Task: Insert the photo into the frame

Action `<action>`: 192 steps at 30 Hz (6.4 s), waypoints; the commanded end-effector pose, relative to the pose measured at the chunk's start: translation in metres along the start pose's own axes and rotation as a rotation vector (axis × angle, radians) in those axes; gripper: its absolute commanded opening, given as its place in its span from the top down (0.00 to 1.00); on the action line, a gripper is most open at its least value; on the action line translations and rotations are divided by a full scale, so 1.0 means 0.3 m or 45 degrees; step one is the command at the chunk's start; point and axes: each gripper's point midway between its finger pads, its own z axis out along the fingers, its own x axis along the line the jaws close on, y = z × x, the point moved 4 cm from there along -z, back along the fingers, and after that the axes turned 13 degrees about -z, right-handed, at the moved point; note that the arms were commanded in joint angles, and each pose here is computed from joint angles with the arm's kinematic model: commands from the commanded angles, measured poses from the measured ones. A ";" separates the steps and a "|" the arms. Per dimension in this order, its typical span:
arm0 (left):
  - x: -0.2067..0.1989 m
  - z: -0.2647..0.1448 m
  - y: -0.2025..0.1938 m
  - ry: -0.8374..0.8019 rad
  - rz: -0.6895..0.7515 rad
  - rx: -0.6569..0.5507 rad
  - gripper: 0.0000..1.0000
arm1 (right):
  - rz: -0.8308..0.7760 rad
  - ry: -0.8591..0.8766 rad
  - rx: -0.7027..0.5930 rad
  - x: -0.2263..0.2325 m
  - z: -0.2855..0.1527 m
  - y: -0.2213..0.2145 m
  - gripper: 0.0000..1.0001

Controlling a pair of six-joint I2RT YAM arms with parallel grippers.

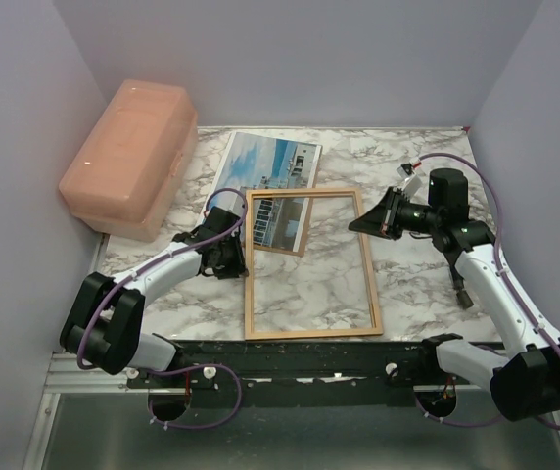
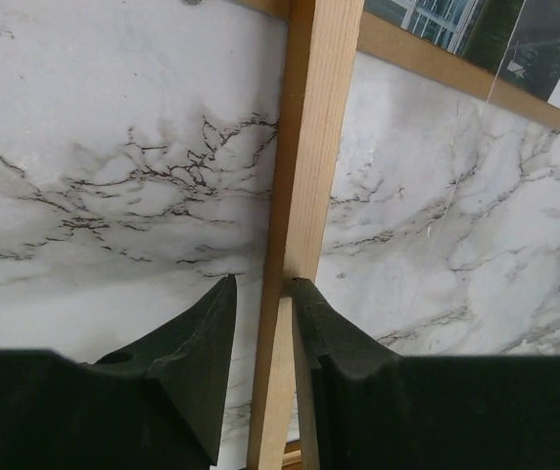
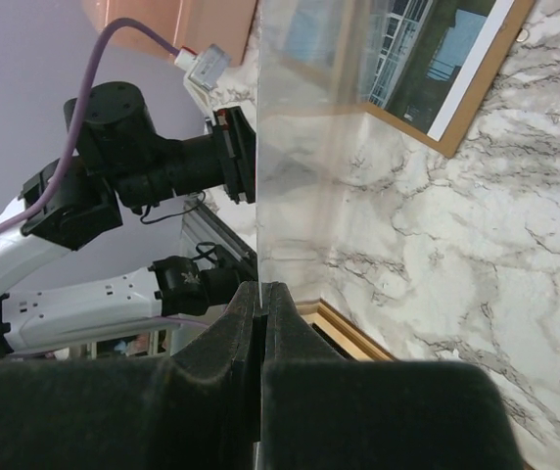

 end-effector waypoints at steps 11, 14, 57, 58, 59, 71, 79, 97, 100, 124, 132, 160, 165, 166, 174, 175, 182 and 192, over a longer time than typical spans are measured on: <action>0.025 0.033 -0.004 0.060 -0.008 0.022 0.79 | 0.022 0.186 0.007 0.031 0.027 -0.001 0.99; 0.025 0.034 -0.005 0.060 -0.004 0.025 0.81 | 0.038 0.180 0.017 0.008 0.042 -0.011 1.00; 0.045 0.065 -0.018 0.097 0.003 0.064 0.85 | 0.082 0.122 0.041 -0.099 0.106 -0.072 0.99; 0.044 0.064 -0.018 0.096 0.003 0.063 0.85 | 0.080 0.114 0.040 -0.100 0.105 -0.071 0.99; 0.044 0.064 -0.017 0.096 0.003 0.063 0.85 | 0.079 0.106 0.037 -0.102 0.103 -0.071 0.99; 0.047 0.066 -0.019 0.102 0.004 0.066 0.86 | 0.035 0.061 -0.036 -0.088 0.071 -0.069 0.99; 0.051 0.073 -0.021 0.109 0.004 0.074 0.86 | 0.061 0.083 -0.001 -0.100 0.084 -0.091 0.99; 0.056 0.087 -0.027 0.120 0.007 0.093 0.89 | 0.078 0.204 -0.037 -0.046 0.090 -0.032 0.99; 0.057 0.090 -0.029 0.122 0.008 0.101 0.89 | 0.076 0.212 -0.041 -0.047 0.093 -0.030 0.99; 0.049 0.091 -0.027 0.114 0.022 0.111 0.91 | 0.080 -0.095 0.110 -0.213 0.116 -0.151 0.99; 0.049 0.086 -0.025 0.117 0.034 0.114 0.91 | 0.069 -0.282 0.184 -0.294 0.101 -0.209 0.99; 0.052 0.099 -0.033 0.123 0.054 0.143 0.93 | 0.099 0.127 0.099 -0.239 0.162 -0.247 0.99; 0.052 0.099 -0.034 0.123 0.054 0.144 0.93 | 0.047 0.162 0.068 -0.210 0.146 -0.228 0.99; 0.052 0.097 -0.034 0.122 0.054 0.143 0.93 | 0.043 0.164 0.064 -0.206 0.144 -0.226 0.99; 0.055 0.099 -0.036 0.126 0.054 0.148 0.94 | 0.054 0.148 0.066 -0.222 0.148 -0.242 0.99; 0.057 0.099 -0.037 0.129 0.054 0.150 0.94 | 0.060 0.148 0.072 -0.225 0.149 -0.248 0.99; 0.056 0.101 -0.038 0.126 0.053 0.153 0.94 | 0.037 0.149 0.053 -0.218 0.143 -0.243 0.99; 0.055 0.105 -0.043 0.121 0.059 0.169 0.94 | -0.017 0.032 0.057 -0.293 0.166 -0.264 0.99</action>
